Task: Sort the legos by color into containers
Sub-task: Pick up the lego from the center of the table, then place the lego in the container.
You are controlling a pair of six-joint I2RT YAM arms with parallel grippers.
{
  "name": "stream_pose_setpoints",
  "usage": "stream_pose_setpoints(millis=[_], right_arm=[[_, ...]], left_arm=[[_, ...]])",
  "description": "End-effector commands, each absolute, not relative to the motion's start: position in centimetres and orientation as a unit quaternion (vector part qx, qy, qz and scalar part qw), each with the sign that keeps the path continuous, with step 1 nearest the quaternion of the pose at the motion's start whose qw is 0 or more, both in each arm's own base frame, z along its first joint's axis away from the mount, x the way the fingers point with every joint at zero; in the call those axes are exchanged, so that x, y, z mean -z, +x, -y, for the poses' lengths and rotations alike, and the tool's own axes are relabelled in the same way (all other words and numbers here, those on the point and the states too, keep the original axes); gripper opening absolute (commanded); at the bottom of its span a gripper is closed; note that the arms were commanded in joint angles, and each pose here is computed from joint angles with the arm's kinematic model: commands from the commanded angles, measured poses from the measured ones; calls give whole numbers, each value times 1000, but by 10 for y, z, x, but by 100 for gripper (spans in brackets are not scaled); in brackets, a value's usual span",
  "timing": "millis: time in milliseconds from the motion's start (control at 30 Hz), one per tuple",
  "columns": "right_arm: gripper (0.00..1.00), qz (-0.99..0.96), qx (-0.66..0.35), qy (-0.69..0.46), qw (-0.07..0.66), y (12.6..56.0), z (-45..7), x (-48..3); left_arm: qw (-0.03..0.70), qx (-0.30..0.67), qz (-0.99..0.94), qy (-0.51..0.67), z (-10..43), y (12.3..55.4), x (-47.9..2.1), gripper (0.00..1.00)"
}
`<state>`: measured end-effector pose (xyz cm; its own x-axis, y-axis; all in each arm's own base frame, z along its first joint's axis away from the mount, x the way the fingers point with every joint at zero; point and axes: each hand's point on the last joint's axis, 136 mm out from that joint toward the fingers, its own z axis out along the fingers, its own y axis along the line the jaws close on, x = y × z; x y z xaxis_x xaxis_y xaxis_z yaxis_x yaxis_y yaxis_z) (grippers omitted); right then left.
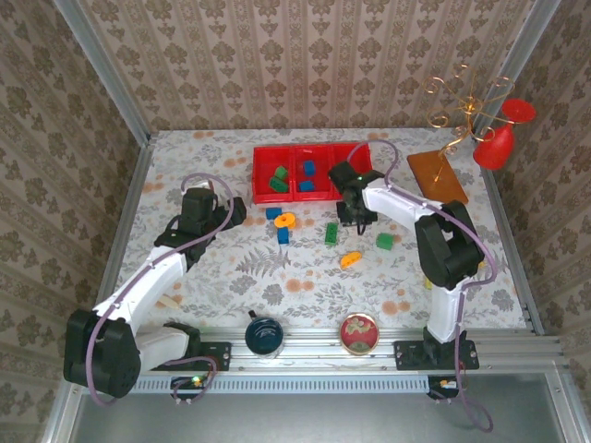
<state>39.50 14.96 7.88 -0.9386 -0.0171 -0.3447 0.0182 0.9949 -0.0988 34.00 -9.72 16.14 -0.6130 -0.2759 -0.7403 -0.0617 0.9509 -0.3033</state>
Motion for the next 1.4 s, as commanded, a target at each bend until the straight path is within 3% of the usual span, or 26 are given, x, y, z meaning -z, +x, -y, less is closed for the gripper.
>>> stream_pose_setpoints(millis=[0,267,567,933,1167,1367], right_arm=[[15,-968,73,5,239,423,-137,-121],[15,-953,57,24,296,487,-136,-143],[16,-949,62,22,308,530,-139,-132],[30,-953,56,17,299,545,-146,-111],[43,-952,55,12,299,545,-146,-113],[49,-951,54,12,305,542,-145,-123]], left_arm=[[443,130,-882,-94,96,343,-175,100],[443,131,-883,-88,97,341,-175,100],[440,133,-884,-79,98,339,-174,100],[425,146,-892,-53,111,338,-168,100],[410,134,-902,-22,122,337,-160,100],[400,120,-908,18,138,336,-157,100]])
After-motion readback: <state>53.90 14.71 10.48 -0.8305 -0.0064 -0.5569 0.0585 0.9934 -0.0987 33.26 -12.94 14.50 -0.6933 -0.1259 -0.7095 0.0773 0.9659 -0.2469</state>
